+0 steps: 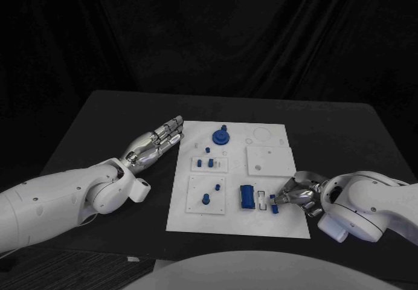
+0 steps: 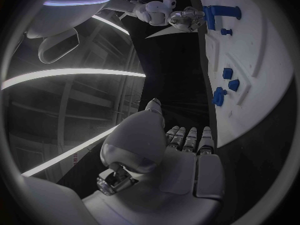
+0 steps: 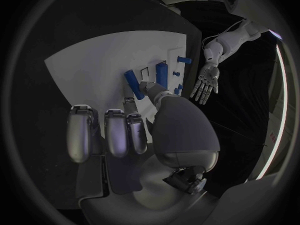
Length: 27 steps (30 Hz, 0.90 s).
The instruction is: Assemble the parts on the task board
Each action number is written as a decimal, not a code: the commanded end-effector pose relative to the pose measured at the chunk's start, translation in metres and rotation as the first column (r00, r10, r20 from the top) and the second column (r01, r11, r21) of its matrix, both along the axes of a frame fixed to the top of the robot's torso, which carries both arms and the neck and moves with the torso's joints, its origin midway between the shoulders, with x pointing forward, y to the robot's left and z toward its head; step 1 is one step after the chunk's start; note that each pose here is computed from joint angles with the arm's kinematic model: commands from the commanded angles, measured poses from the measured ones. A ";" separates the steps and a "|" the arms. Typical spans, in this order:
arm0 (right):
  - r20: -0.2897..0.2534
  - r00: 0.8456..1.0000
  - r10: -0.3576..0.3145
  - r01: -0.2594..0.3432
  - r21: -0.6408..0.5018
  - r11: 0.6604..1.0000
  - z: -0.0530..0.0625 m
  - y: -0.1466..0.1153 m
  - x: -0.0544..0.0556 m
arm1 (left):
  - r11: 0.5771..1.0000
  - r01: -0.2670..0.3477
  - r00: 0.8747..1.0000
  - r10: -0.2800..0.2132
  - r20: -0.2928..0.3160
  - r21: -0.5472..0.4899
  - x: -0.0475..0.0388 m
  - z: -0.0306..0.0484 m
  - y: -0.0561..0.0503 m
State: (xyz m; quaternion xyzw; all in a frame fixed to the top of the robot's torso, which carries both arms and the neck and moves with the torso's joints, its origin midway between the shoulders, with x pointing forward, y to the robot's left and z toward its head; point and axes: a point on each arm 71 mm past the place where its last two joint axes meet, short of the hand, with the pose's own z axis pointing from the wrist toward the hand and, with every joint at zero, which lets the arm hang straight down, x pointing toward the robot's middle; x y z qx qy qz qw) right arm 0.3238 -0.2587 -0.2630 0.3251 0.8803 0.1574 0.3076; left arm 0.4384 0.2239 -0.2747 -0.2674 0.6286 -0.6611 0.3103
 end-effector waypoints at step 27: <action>-0.013 0.998 -0.068 0.069 0.067 0.995 -0.001 0.006 0.001 | 0.999 0.036 0.999 -0.036 -0.023 -0.011 0.0000 -0.0018 -0.003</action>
